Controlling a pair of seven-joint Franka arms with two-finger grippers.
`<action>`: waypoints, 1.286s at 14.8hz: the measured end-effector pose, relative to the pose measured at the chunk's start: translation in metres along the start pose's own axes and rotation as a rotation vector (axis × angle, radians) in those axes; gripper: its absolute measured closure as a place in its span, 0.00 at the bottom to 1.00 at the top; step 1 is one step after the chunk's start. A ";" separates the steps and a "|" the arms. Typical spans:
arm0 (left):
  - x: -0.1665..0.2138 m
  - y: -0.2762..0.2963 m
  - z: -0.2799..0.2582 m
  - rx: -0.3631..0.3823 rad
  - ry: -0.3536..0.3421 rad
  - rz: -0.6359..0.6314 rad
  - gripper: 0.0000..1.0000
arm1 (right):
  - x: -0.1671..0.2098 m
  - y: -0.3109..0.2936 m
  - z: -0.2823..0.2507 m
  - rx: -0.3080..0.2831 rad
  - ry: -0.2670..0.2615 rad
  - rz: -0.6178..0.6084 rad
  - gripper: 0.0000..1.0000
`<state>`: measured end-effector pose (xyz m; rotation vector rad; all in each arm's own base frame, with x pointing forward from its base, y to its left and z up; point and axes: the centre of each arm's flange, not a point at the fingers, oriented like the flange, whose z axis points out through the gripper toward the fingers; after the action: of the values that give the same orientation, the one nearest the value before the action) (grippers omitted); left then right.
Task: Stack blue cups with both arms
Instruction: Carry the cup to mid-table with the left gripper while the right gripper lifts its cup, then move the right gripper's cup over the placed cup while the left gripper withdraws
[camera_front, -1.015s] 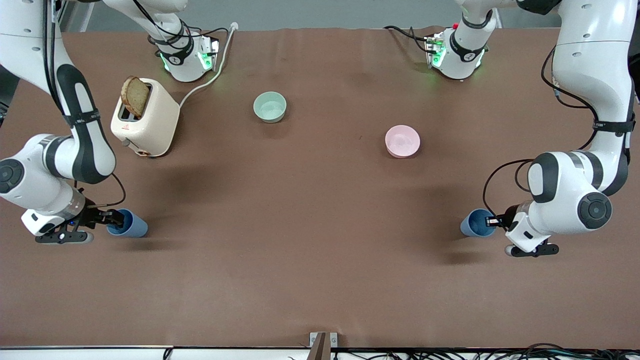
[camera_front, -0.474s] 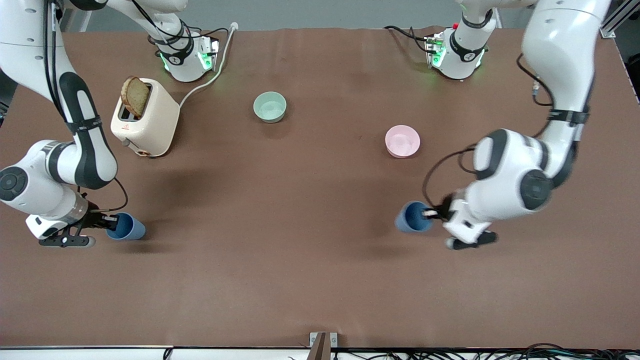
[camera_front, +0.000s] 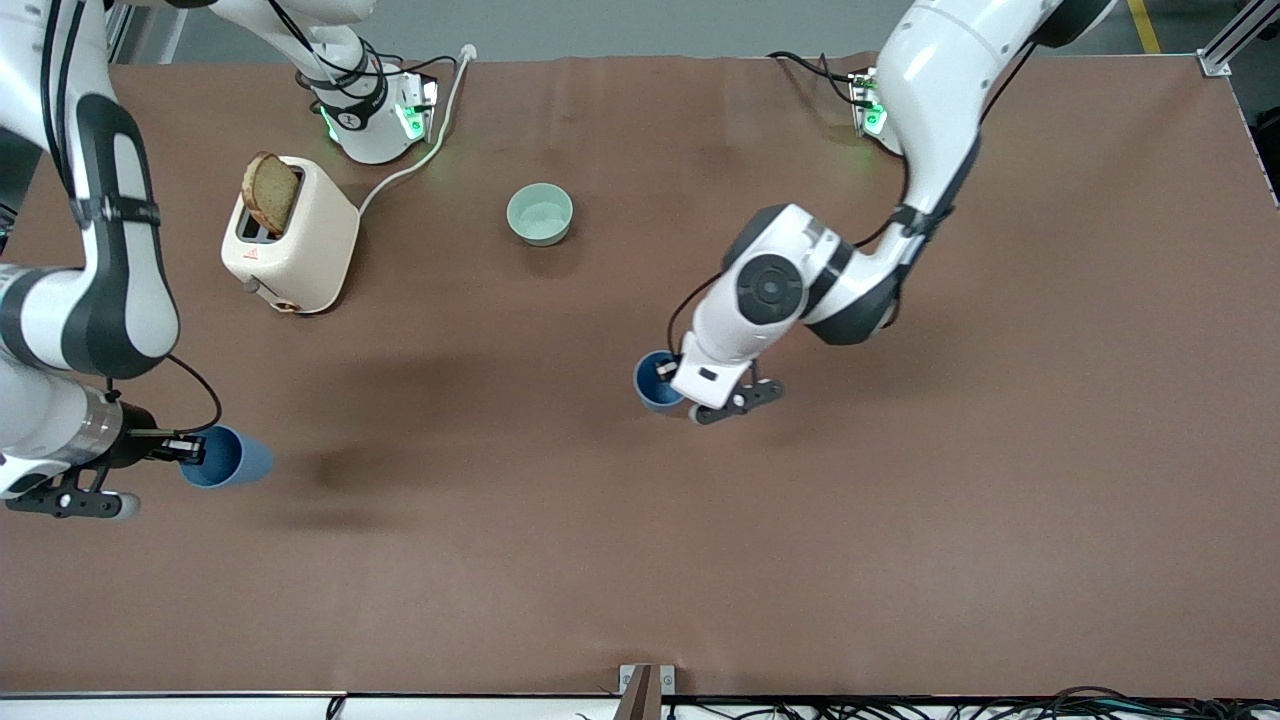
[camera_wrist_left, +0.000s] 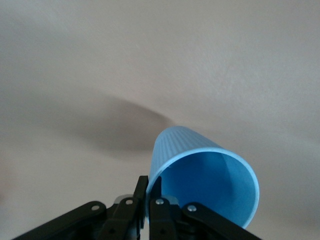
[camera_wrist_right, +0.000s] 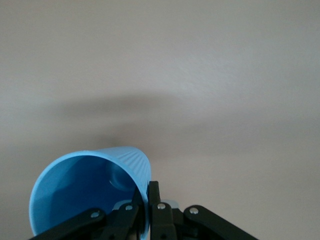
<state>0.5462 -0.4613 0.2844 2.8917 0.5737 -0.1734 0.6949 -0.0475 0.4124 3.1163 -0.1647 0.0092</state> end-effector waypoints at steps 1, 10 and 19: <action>-0.008 0.006 0.014 -0.008 0.000 -0.016 0.95 | -0.002 -0.021 -0.022 0.004 0.019 0.010 0.95; -0.007 0.015 0.003 -0.018 0.005 -0.064 0.55 | -0.094 -0.300 -0.069 0.036 0.026 0.108 0.95; 0.116 -0.134 -0.318 0.062 0.182 -0.021 0.00 | -0.204 -0.463 -0.047 0.132 -0.027 0.052 0.95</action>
<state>0.6253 -0.2314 0.5552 2.9822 0.6394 0.0718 0.5410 0.4356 0.4486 3.2439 -0.2561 -0.0228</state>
